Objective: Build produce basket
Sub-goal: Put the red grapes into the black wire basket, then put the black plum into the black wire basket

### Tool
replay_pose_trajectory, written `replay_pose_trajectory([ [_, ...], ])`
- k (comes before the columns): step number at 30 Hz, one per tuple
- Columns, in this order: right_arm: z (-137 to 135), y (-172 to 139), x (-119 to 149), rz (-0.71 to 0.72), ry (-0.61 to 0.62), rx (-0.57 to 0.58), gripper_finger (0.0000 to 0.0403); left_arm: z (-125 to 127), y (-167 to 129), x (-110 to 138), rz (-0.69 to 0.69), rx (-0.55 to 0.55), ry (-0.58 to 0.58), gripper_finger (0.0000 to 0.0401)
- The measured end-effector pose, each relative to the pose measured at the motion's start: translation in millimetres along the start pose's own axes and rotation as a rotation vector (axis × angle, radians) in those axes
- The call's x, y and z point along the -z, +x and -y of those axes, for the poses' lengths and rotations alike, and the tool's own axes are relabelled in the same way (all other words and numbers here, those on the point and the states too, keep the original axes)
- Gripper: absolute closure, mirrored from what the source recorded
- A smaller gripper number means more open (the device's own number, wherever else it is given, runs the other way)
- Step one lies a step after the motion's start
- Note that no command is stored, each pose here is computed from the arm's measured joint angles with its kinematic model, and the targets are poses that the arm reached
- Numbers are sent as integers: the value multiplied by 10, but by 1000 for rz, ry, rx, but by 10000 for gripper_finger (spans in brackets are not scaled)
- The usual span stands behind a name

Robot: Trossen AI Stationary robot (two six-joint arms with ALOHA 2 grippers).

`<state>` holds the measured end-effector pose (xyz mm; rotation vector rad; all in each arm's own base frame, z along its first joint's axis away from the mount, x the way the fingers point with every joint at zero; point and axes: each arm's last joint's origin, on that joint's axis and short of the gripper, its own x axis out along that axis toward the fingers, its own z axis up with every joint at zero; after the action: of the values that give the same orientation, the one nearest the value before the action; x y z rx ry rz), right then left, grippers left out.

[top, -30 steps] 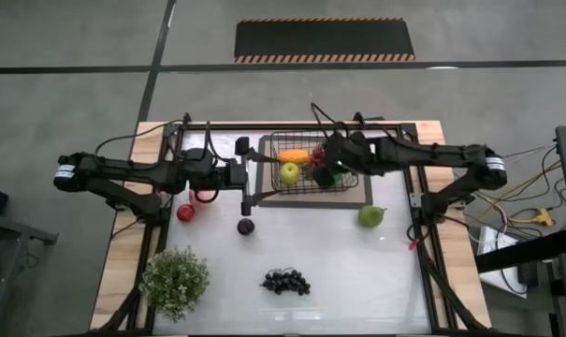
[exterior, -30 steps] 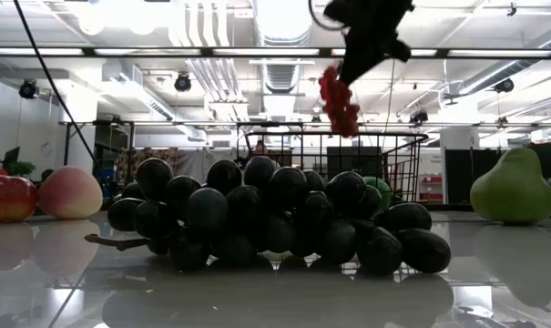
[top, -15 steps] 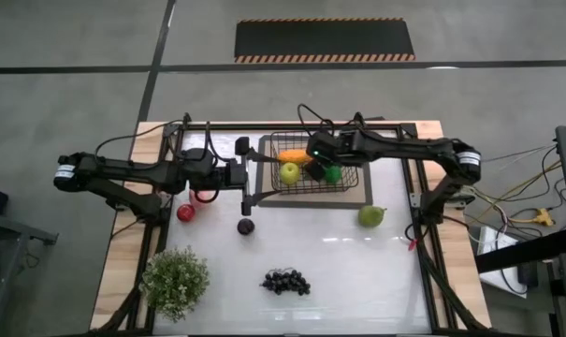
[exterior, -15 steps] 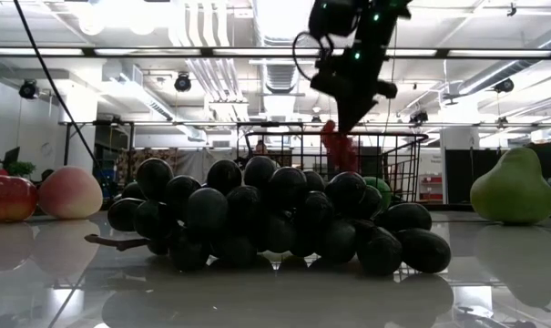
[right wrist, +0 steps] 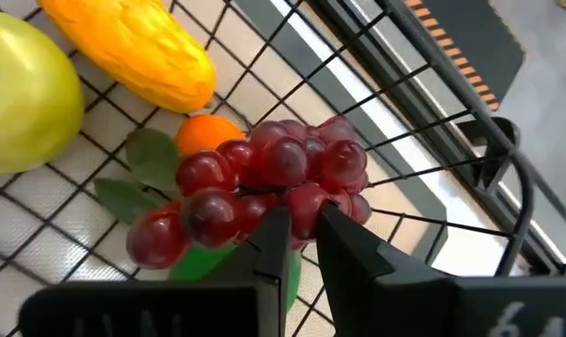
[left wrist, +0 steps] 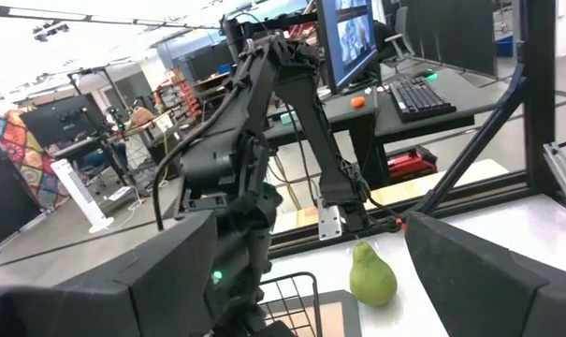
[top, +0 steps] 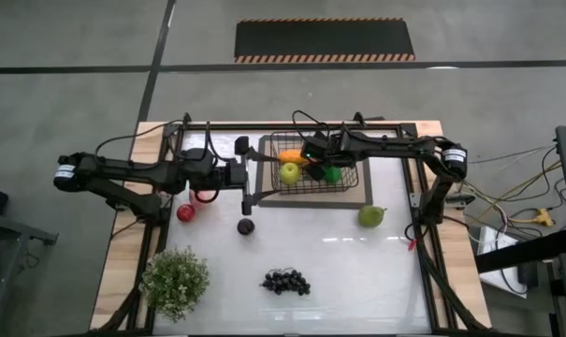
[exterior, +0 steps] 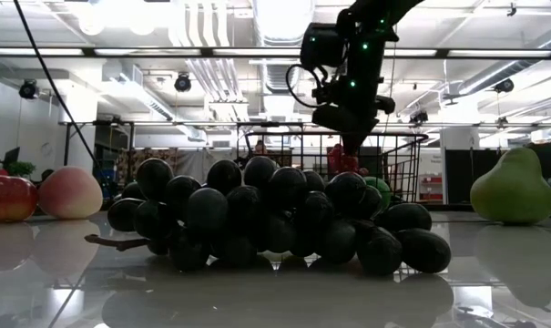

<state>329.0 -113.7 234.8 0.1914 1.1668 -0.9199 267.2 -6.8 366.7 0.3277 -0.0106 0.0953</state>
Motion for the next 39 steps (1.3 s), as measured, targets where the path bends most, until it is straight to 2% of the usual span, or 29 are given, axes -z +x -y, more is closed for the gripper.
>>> replay_pose_trajectory([
  [8,37,18,6,2,-7,66,315,-7,0,3,-8,-23,0,72],
  [19,74,-62,13,12,-32,61,259,31,1,103,-46,-12,-34,72],
  [30,156,-723,124,180,-35,-42,272,170,-24,375,-133,27,-156,72],
  [39,60,-1332,436,331,-108,-184,285,357,-80,490,-250,103,-221,72],
])
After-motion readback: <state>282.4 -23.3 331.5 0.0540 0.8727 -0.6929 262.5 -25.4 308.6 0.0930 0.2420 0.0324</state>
